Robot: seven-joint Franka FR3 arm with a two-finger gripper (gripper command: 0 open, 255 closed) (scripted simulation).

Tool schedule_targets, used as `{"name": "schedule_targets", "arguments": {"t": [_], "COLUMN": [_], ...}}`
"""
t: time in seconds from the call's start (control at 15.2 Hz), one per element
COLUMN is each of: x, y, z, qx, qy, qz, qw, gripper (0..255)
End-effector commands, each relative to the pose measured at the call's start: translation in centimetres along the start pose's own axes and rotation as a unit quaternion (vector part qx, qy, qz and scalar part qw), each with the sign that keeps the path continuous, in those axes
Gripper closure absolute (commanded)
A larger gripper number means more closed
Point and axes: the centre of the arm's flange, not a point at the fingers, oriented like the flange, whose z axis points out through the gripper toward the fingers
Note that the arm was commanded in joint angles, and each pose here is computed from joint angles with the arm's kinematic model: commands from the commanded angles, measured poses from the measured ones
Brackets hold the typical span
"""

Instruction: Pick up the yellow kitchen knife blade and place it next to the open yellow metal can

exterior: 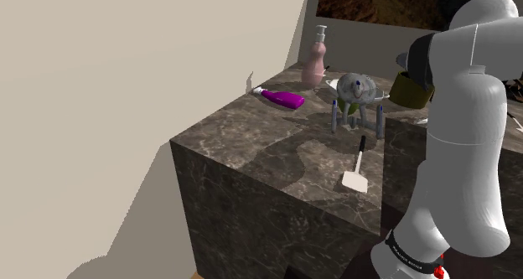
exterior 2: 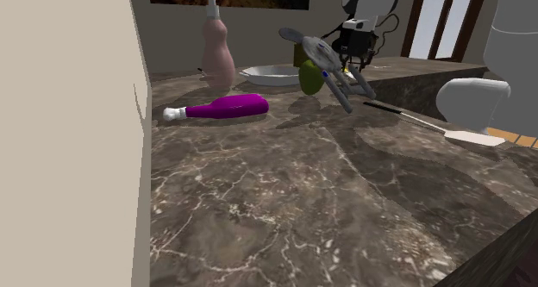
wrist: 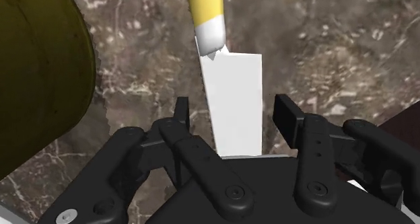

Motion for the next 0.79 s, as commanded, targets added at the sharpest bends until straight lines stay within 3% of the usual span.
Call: {"name": "schedule_targets", "arguments": {"t": [0.0, 0.26, 0.53, 0.73], "x": [-0.1, 0.0, 0.0, 0.0], "y": [-0.1, -0.1, -0.1, -0.1], "z": [0.0, 0.0, -5.0, -5.0], "qx": [0.000, 0.000, 0.000, 0.000], "qy": [-0.001, -0.001, -0.001, -0.001], "qz": [0.001, 0.001, 0.001, 0.001], "qw": [1.0000, 1.0000, 1.0000, 1.0000], "gripper": [0, 0, 0, 0]}}
